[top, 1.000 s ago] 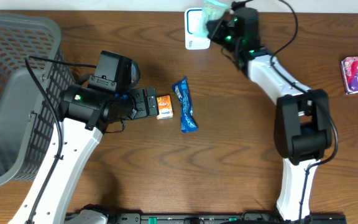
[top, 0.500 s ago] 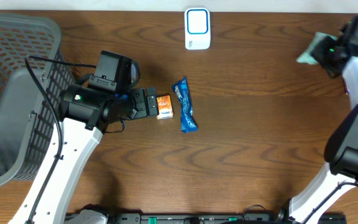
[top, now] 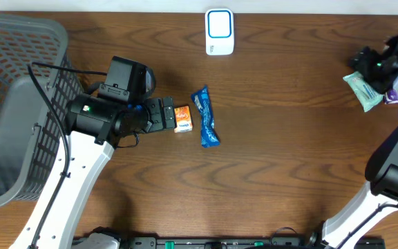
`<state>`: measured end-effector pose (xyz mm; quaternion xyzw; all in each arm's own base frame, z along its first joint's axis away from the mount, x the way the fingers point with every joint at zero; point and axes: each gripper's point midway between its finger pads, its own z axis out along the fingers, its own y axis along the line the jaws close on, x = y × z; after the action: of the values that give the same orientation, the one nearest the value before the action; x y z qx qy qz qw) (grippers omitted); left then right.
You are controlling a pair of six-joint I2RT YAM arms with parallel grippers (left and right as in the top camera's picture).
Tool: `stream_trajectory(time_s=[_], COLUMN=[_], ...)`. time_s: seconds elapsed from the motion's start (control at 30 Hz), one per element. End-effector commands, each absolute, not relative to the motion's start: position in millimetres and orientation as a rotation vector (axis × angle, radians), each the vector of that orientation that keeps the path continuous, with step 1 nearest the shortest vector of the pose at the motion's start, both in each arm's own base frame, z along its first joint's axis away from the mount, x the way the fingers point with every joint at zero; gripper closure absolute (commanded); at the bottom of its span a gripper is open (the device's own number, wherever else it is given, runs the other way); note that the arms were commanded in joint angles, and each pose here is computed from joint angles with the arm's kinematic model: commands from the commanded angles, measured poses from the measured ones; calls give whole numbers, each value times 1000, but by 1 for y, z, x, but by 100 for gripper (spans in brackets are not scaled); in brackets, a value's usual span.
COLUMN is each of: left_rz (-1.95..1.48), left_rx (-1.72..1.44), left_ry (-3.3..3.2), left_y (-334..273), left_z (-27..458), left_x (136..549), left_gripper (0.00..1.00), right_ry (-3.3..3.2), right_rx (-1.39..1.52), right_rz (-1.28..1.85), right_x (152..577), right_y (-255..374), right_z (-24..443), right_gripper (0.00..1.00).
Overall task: Scan the item barcode
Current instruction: 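Carry the green pack right and drop it beside the purple pack, then reach the right gripper to the blue Oreo packet and grasp it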
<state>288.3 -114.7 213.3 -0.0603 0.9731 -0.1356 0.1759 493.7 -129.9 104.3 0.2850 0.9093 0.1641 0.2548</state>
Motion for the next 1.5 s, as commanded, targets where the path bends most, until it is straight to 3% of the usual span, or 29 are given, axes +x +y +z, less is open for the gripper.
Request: stream_trajectory(time_s=[0.0,0.3,0.4,0.67,1.07,1.13,1.47], left_rz=[-368,-368,-368,-368,-368,-368,-368], left_rx=[-176,-176,-176,-176,-176,-176,-176], left_ry=[2748,2748,2748,2748,2748,2748,2748], left_y=[-112,-112,-112,-112,-112,-112,-112], left_z=[215,215,215,215,215,215,215], left_x=[290,290,290,290,290,290,290], left_gripper=[2,2,2,2,2,2,2], right_ry=[2510,2868,2903,3026,3023,3032,2939], right_rx=[552,322,189,-65,-67,-64,-75], right_rz=[849,985,996,743,798,779,748], right_x=[494,430,418,381,343,339,364], right_y=[-33,112,151,205,265,262,246], right_z=[130,111,111,83,26,18,15], right_gripper=[21,7,11,4,29,30,43])
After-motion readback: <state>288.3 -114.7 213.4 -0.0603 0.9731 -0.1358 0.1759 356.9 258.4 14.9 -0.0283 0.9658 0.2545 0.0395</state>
